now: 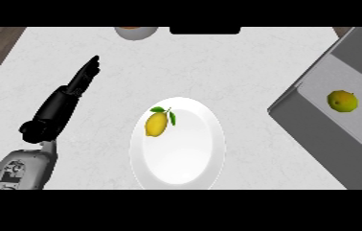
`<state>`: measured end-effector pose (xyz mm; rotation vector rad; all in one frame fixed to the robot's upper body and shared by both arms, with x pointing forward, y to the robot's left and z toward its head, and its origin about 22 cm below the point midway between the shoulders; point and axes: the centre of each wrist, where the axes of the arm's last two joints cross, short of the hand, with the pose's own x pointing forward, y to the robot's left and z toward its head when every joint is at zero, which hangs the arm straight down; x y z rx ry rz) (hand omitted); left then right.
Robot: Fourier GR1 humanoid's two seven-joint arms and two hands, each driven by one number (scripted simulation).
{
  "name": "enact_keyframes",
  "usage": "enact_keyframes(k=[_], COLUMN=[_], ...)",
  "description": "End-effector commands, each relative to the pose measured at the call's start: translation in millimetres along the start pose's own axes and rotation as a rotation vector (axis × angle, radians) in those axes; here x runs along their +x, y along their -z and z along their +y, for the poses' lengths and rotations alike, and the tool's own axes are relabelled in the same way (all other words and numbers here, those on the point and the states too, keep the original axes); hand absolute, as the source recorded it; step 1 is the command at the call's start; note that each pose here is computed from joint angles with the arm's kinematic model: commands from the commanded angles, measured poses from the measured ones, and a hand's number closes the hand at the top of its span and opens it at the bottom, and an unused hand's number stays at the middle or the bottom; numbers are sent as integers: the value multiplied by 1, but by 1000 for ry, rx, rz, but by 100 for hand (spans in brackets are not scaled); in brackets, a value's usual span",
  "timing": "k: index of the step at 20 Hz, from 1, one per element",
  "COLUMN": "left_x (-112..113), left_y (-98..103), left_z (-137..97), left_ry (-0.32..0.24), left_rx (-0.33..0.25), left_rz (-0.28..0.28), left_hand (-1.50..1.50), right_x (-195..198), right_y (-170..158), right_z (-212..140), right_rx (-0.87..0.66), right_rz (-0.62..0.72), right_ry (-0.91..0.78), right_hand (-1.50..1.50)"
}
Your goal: Pick the pear from the plate and place it in the cardboard box
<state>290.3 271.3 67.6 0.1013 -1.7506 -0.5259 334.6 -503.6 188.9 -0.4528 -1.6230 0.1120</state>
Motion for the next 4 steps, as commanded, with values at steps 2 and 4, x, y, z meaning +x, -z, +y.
enact_keyframes(k=[2,4], left_x=[-1,16], left_y=[1,-6], left_z=[-4,-6], left_ry=[-9,-11], left_rx=[-13,-25], left_rz=[-1,-17], left_hand=[0,0], right_x=[-24,-37], right_y=[-18,-28], right_z=[-33,-45], right_rx=[-159,-203], right_rz=[42,13], right_ry=[191,179], right_hand=[-150,-150])
